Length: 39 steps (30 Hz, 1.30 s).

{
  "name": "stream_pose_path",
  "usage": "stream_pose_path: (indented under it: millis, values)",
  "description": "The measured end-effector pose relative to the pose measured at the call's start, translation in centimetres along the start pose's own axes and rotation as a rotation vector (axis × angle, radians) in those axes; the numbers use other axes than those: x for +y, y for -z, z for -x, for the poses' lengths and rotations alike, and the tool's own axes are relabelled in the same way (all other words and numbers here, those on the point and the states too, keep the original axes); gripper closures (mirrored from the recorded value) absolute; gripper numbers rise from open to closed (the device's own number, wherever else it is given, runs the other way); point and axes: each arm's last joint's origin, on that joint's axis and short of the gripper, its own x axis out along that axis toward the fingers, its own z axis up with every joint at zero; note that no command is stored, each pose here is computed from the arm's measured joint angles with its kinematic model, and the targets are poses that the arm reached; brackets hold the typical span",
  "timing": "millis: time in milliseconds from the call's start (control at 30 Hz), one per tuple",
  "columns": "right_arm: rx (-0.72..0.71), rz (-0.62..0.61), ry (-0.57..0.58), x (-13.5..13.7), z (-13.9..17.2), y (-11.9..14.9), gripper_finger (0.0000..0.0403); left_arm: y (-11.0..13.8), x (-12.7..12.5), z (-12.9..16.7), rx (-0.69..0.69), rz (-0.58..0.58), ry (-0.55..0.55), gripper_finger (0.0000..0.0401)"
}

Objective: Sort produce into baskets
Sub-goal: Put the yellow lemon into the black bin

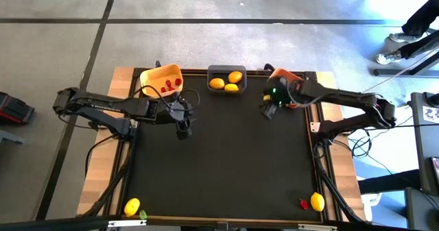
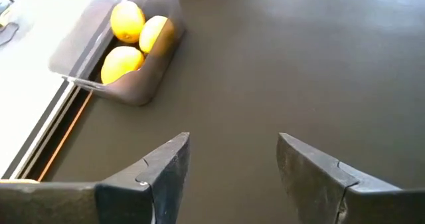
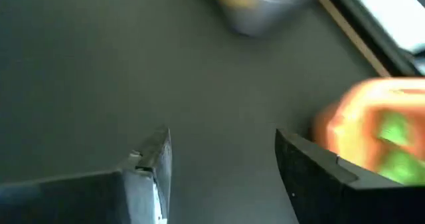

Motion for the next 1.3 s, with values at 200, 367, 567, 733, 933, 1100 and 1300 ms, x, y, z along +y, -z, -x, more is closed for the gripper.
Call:
stream_pose_path:
  millis: [200,367,567,733,933,1100,1300]
  values:
    - [-0.102,0.179,-0.16,6.0,0.9,0.4,0.0198,0.1,-1.0,0.4,-0.003,-0.013,0.065,0.0182]
    - [-0.163,0.289,-0.268,9.8,1.7,1.2,0.0198,0.4,-2.9,1.3,-0.001,0.043,0.182,0.0182]
    - [-0.191,0.37,-0.343,12.7,1.8,2.1,0.0198,1.4,-6.2,3.2,0.017,0.087,0.332,0.0182]
    - [-0.187,0.396,-0.346,13.7,1.5,2.5,0.0198,2.3,-8.3,4.9,0.035,0.126,0.418,0.0182]
    - [-0.168,0.335,-0.267,13.9,0.3,2.5,0.0198,3.0,-9.5,6.0,0.051,0.148,0.468,0.0182]
    - [-0.145,0.325,-0.249,14.1,-0.4,2.6,0.0198,3.1,-9.6,6.1,0.022,0.026,0.47,0.0182]
    - [-0.145,0.324,-0.249,14.1,-0.4,2.6,0.0198,2.5,-9.2,5.7,-0.061,-0.099,0.403,0.0182]
